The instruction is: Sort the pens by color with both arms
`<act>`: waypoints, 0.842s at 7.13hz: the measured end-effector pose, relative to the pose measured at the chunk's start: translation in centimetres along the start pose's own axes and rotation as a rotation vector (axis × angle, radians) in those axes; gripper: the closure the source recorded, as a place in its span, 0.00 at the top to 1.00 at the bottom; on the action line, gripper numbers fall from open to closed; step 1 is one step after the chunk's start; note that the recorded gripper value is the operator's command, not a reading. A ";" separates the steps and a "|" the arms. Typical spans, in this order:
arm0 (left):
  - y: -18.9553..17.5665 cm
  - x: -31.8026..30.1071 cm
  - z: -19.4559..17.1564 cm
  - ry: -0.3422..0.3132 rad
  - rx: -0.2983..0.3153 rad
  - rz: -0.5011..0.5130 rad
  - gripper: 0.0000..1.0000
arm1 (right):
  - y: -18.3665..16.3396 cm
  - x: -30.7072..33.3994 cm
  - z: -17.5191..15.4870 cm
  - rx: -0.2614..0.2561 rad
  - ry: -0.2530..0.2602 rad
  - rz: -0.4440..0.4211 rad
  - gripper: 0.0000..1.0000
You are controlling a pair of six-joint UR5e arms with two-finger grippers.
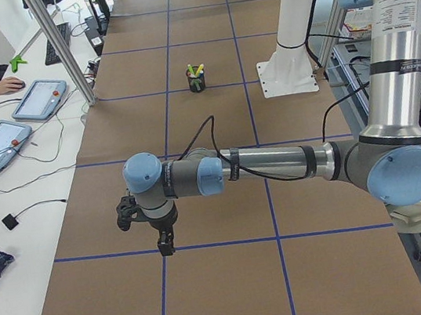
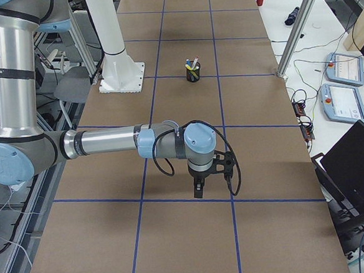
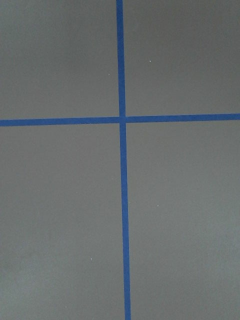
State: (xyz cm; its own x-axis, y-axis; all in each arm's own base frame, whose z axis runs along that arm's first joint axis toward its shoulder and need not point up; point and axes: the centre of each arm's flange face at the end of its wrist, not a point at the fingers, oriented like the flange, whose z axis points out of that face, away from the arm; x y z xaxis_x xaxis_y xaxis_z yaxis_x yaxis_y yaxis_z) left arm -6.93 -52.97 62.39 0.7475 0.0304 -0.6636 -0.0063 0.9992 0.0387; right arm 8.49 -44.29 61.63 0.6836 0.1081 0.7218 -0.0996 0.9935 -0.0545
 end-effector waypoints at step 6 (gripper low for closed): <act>0.0 0.0 0.0 -0.006 -0.002 0.000 1.00 | 0.0 -0.1 -0.1 0.002 0.002 0.006 1.00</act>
State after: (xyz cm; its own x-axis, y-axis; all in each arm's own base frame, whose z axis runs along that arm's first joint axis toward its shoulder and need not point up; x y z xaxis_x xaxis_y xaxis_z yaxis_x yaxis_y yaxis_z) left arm -6.90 -52.99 62.41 0.7512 0.0307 -0.6594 -0.0077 0.9993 0.0377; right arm 8.51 -44.34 61.53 0.6846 0.1144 0.7199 -0.1054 0.9928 -0.0576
